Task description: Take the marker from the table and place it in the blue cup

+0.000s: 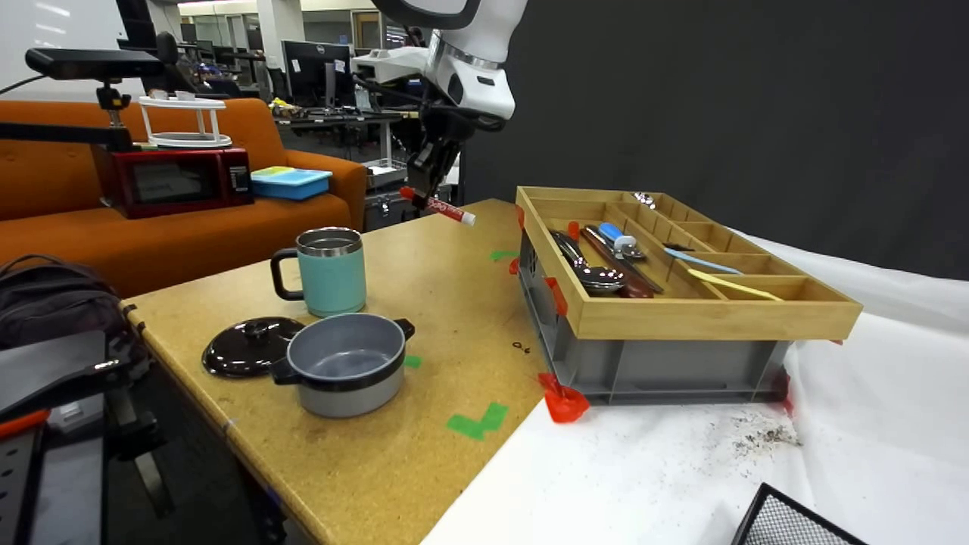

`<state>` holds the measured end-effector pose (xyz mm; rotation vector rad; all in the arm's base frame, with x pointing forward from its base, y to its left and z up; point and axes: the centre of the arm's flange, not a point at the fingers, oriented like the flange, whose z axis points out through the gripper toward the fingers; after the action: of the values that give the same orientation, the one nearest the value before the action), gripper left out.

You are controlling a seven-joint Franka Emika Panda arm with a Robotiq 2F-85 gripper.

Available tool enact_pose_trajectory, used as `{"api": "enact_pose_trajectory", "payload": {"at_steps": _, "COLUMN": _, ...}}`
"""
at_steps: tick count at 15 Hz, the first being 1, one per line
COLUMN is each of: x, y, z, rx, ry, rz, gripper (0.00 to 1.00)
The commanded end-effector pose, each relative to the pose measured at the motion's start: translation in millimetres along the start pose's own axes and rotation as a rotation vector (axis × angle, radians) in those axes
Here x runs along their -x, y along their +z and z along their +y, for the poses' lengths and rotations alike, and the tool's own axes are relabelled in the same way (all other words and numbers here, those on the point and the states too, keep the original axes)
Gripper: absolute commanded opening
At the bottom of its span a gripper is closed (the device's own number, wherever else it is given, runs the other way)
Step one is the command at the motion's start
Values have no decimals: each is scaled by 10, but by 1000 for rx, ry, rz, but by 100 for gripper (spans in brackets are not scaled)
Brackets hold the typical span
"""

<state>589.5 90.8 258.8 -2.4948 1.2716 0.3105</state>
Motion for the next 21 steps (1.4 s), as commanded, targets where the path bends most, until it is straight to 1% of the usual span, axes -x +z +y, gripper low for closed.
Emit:
{"api": "enact_pose_trajectory", "payload": {"at_steps": 1, "x": 24, "y": 1, "z": 47, "rx": -21, "ry": -3, "rz": -115, "gripper": 5}}
{"api": "enact_pose_trajectory", "payload": {"at_steps": 4, "x": 81, "y": -32, "z": 150, "rx": -48, "ry": 11, "rz": -220, "gripper": 5}}
{"api": "enact_pose_trajectory", "payload": {"at_steps": 8, "x": 82, "y": -155, "z": 309, "rx": -82, "ry": 55, "rz": -324, "gripper": 5}}
{"api": "enact_pose_trajectory", "payload": {"at_steps": 10, "x": 181, "y": -220, "z": 403, "rx": -87, "ry": 57, "rz": -401, "gripper": 5}}
{"api": "enact_pose_trajectory", "payload": {"at_steps": 13, "x": 409, "y": -241, "z": 518, "rx": -54, "ry": 2, "rz": -533, "gripper": 5}}
{"api": "enact_pose_trajectory", "payload": {"at_steps": 16, "x": 616, "y": -239, "z": 634, "rx": -8, "ry": -55, "rz": -624, "gripper": 5}}
{"api": "enact_pose_trajectory", "payload": {"at_steps": 21, "x": 640, "y": -3, "z": 779, "rx": 32, "ry": -101, "rz": -747, "gripper": 5}}
